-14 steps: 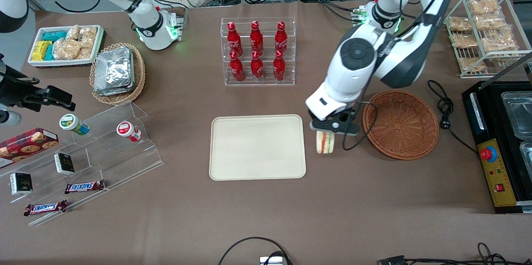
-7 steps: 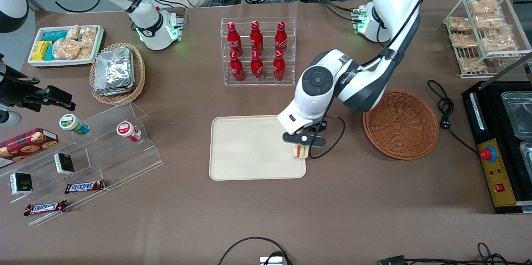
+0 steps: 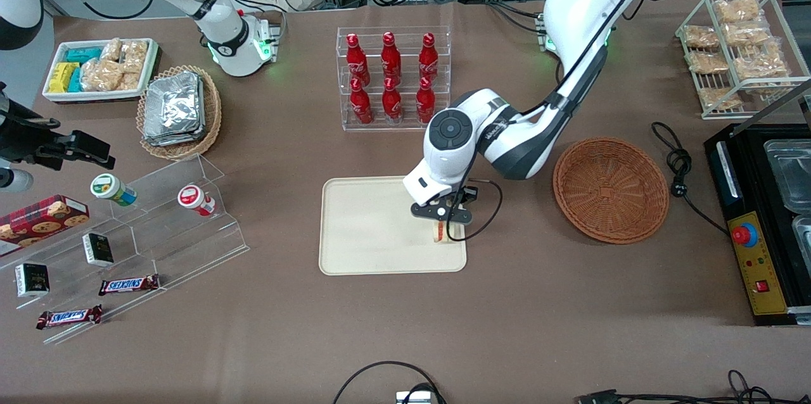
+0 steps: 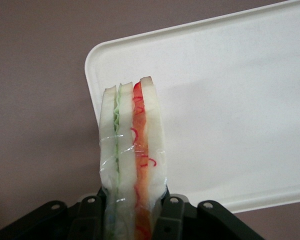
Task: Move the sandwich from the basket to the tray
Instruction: 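Carry the held sandwich over to the beige tray, then lower the sandwich onto the tray and open the left gripper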
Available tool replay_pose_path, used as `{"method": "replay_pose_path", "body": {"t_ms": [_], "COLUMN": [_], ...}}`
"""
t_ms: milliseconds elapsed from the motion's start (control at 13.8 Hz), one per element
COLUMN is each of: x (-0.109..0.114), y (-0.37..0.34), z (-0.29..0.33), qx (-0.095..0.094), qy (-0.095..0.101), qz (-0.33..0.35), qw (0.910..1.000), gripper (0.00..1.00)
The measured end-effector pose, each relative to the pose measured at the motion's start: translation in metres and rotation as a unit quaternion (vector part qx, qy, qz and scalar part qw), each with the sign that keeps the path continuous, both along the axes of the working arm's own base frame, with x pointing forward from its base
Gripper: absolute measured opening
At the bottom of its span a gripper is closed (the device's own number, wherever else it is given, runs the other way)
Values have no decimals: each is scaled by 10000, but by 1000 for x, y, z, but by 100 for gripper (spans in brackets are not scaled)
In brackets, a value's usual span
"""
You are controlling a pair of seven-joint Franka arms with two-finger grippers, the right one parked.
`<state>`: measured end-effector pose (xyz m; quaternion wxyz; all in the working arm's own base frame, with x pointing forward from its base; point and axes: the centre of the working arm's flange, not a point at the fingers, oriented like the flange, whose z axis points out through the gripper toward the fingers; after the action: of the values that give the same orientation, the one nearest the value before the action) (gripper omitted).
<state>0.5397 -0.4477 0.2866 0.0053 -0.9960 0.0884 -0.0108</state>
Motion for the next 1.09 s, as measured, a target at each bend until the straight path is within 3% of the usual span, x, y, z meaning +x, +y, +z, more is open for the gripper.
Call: {"method": "replay_pose_path", "body": {"t_ms": [291,726,944,1089], "x": [-2,-10,-14,-14], "y": [-8,-14,-18,-18], "z": [-33,-55,-60,-62], "qx": [-127,72,81,86], "qy": [52,-22,-9,5], "qz": [45,-53,-81,-80], "qw": [9999,10000,9999,9999], "gripper": [37,41,44,56]}}
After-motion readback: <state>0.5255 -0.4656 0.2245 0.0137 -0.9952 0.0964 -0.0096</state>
